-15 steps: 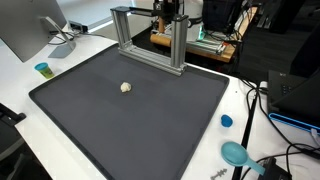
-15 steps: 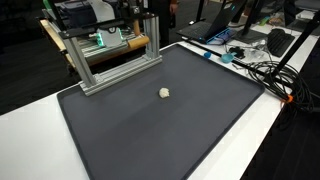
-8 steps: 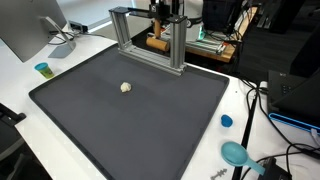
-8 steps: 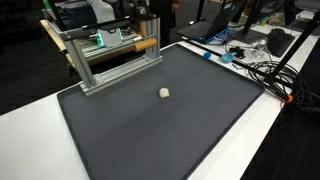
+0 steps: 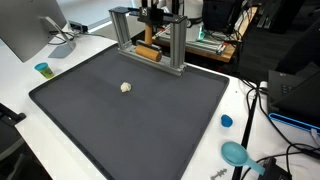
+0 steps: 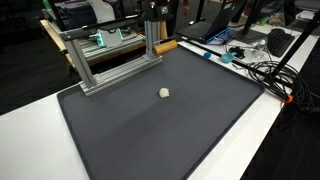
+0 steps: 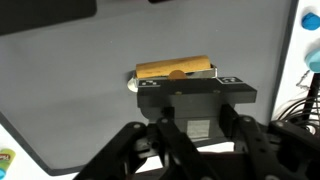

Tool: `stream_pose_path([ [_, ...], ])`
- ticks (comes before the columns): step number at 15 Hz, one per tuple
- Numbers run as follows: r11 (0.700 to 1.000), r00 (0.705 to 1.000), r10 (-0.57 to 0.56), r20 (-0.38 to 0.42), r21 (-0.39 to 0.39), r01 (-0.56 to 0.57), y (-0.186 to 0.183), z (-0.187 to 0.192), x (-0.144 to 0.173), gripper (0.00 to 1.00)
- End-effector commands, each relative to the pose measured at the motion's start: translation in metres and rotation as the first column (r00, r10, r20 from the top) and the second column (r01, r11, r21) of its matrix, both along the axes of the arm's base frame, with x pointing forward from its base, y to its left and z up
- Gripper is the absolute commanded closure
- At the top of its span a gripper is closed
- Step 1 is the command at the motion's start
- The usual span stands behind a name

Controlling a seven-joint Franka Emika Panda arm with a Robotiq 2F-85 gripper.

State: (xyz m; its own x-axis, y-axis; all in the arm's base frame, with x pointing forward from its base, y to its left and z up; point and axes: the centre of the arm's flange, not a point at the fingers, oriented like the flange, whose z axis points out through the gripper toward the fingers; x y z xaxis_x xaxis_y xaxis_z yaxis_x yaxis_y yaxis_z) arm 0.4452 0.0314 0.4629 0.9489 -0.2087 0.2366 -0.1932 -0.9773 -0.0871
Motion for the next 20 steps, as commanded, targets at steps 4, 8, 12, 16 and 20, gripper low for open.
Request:
stream_pose_path([
  [4,1.0,0.999,0.031,-0.017,-0.006,-0.031,0.023,-0.004,0.048,0.53],
  [8,0.998,0.997,0.057,-0.049,0.004,-0.056,0.037,-0.015,0.076,0.53],
  [12,0.998,0.997,0.057,-0.05,0.005,-0.057,0.036,-0.014,0.077,0.53],
  [16,1.0,0.999,0.008,-0.044,-0.011,-0.008,0.041,-0.011,0.085,0.78],
  [20,0.996,0.998,-0.061,-0.035,-0.064,0.058,0.031,-0.021,0.08,0.78],
])
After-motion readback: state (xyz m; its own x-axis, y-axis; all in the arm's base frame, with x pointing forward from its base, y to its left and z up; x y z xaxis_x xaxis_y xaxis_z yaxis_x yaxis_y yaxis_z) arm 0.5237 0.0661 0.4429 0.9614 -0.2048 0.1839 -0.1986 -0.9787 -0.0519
